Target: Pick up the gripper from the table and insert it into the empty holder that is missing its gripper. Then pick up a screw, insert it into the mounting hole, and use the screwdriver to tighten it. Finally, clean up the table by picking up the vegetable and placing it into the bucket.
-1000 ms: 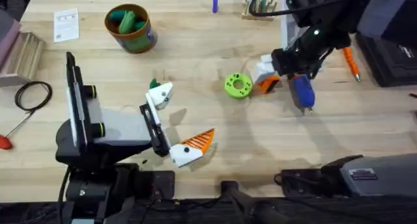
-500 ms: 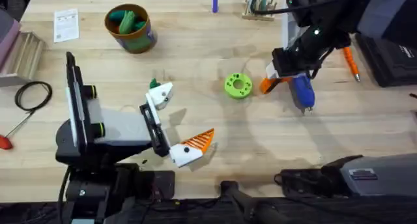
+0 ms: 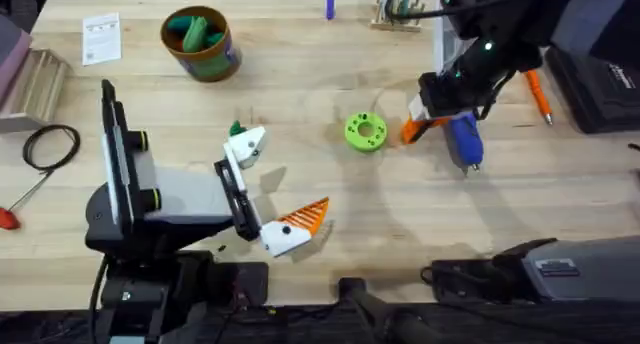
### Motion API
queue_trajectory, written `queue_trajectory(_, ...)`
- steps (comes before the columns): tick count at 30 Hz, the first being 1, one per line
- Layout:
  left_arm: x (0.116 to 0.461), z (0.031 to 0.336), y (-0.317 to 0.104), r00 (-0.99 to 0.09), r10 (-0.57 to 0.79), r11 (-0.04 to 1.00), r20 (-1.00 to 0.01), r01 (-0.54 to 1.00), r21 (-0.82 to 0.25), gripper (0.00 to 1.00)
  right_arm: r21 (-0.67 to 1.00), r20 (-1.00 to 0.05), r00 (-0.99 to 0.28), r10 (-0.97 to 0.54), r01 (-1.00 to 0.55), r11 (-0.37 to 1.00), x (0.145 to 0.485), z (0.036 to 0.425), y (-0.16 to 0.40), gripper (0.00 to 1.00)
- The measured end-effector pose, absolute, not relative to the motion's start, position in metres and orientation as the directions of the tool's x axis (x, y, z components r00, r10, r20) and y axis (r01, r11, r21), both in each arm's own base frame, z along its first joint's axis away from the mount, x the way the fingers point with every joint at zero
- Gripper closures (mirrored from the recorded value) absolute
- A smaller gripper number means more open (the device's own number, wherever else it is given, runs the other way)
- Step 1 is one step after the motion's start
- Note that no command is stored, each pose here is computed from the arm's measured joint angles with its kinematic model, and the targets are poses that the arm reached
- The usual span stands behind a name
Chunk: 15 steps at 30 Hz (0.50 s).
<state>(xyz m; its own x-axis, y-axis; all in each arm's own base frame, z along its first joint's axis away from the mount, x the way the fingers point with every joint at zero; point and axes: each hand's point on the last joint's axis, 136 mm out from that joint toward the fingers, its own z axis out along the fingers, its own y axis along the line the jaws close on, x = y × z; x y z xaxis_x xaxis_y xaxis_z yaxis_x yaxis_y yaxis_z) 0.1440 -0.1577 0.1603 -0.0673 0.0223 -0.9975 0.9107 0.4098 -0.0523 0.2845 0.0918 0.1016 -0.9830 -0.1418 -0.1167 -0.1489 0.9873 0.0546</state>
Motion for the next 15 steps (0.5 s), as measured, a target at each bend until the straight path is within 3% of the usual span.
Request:
queue_trajectory(3,0.144,0.16,-0.158,-0.067,0.022,0.41,-0.997,0.911,-0.052,0.015,0.059,-0.149,-0.979,-0.141,-0.151,0.987,0.288,0.119,0.093,0.991)
queue_trajectory(8,0.144,0.16,-0.158,-0.067,0.022,0.41,-0.997,0.911,-0.052,0.014,0.094,-0.289,-0.949,-0.126,-0.159,0.983,0.3,0.176,0.099,0.991)
queue_trajectory(15,0.144,0.16,-0.158,-0.067,0.022,0.41,-0.997,0.911,-0.052,0.014,0.266,-0.433,-0.895,-0.105,-0.238,0.934,0.295,0.238,0.128,0.992)
